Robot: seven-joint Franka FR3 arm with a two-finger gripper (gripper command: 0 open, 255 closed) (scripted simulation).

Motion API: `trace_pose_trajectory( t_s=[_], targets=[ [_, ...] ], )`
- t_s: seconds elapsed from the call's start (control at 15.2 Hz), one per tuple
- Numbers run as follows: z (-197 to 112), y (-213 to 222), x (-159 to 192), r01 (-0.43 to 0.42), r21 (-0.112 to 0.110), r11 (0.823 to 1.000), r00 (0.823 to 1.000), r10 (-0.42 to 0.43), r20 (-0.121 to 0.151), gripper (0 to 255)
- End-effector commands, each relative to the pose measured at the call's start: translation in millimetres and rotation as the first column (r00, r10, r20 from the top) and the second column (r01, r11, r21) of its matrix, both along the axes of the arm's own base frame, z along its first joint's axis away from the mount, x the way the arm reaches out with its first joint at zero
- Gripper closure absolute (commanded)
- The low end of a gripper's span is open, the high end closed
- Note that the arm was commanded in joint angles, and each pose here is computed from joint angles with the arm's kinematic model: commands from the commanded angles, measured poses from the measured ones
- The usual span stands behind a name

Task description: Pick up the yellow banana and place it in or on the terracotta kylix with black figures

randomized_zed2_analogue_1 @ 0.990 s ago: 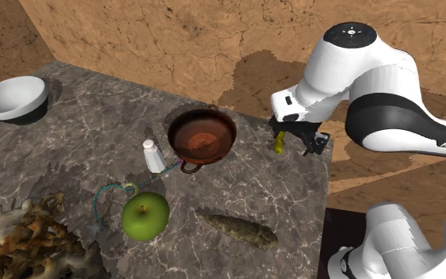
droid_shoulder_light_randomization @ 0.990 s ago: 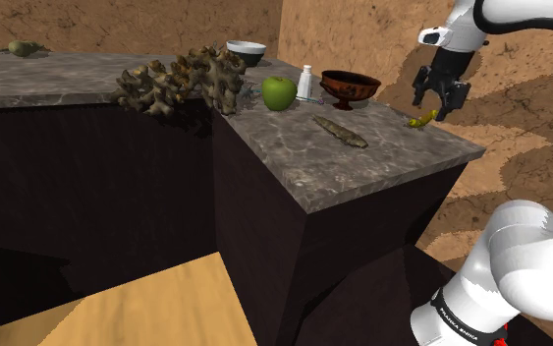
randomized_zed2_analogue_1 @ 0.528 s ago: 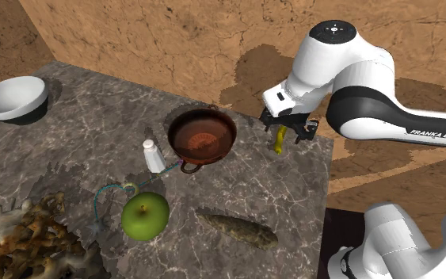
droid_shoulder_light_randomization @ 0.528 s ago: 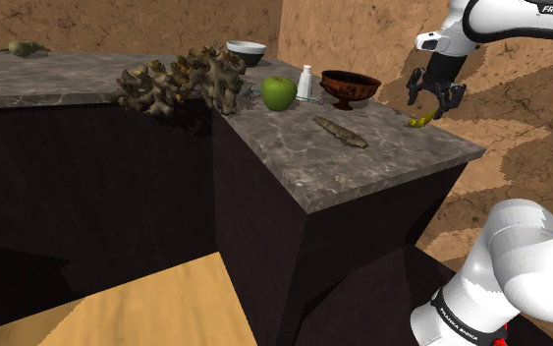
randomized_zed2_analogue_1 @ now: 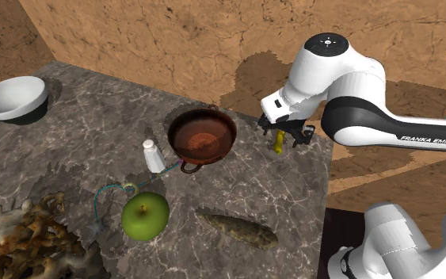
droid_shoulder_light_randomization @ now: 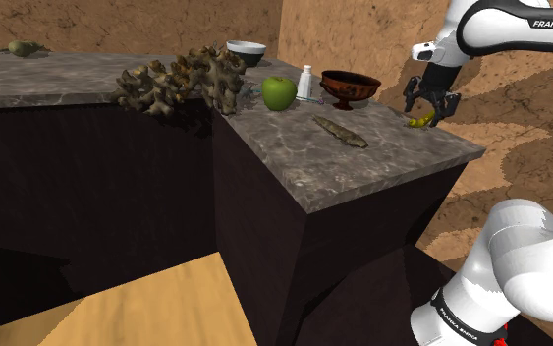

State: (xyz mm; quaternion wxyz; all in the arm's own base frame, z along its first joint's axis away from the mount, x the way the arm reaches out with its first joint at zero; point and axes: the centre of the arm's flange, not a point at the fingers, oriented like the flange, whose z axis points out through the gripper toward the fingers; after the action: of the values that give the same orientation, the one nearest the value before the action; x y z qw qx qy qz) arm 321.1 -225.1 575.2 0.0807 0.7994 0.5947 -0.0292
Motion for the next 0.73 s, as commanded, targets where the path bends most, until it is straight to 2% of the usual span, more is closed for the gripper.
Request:
trace_pose_trajectory(
  t_s=[0.0,0.13,0.2,0.66],
  targets=[
    [-0.3,0.0,-0.1,0.000,0.000,1.000,1.000,0.000,0.000,0],
    [-0.2,0.0,-0.1,0.000,0.000,1.000,1.000,0.000,0.000,0],
    [-0.2,0.0,-0.1,0.000,0.000,1.000,1.000,0.000,0.000,255],
    [-0.2,-0.1,-0.1,0.000,0.000,1.000,1.000,0.000,0.000,255]
  ],
)
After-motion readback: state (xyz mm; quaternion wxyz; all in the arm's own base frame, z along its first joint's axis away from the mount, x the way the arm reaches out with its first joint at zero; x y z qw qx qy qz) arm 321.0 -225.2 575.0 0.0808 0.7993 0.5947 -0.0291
